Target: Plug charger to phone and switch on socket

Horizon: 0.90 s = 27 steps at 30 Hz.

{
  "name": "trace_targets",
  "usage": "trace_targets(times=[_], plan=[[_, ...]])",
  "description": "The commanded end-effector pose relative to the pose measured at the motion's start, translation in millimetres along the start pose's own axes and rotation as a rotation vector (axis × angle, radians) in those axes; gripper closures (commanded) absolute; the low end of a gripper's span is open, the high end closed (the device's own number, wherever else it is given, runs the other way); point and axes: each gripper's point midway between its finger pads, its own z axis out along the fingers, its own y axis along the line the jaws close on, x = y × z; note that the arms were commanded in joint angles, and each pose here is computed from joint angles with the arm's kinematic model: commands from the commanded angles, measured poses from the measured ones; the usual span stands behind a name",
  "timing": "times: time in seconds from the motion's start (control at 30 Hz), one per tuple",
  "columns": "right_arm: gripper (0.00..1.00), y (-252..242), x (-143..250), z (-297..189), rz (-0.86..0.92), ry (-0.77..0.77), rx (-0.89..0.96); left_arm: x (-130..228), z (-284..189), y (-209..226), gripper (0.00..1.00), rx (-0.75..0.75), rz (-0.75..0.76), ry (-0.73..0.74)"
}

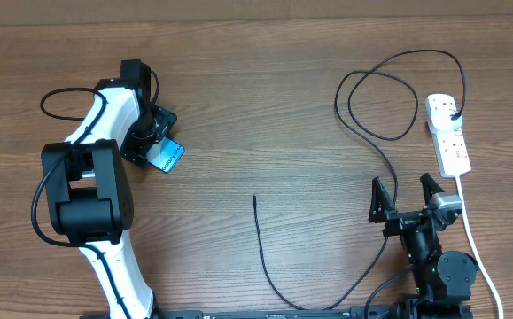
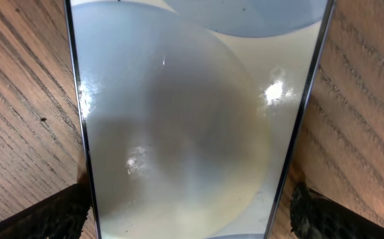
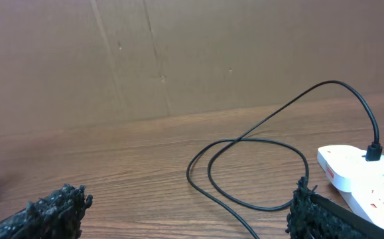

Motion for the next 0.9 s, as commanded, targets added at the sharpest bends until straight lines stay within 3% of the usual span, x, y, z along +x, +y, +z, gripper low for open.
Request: trace_targets(times=[0.0,0.87], plan=[[0.00,-0.9,2.2,0.1,0.000,-0.003,0.005,21.5,21.9,8.0,0.00,-0.030,0.019,0.094],[0.00,-0.9,2.2,0.1,0.000,-0.003,0.005,14.7,22.6,3.6,0.00,-0.002,0.052,0.081]])
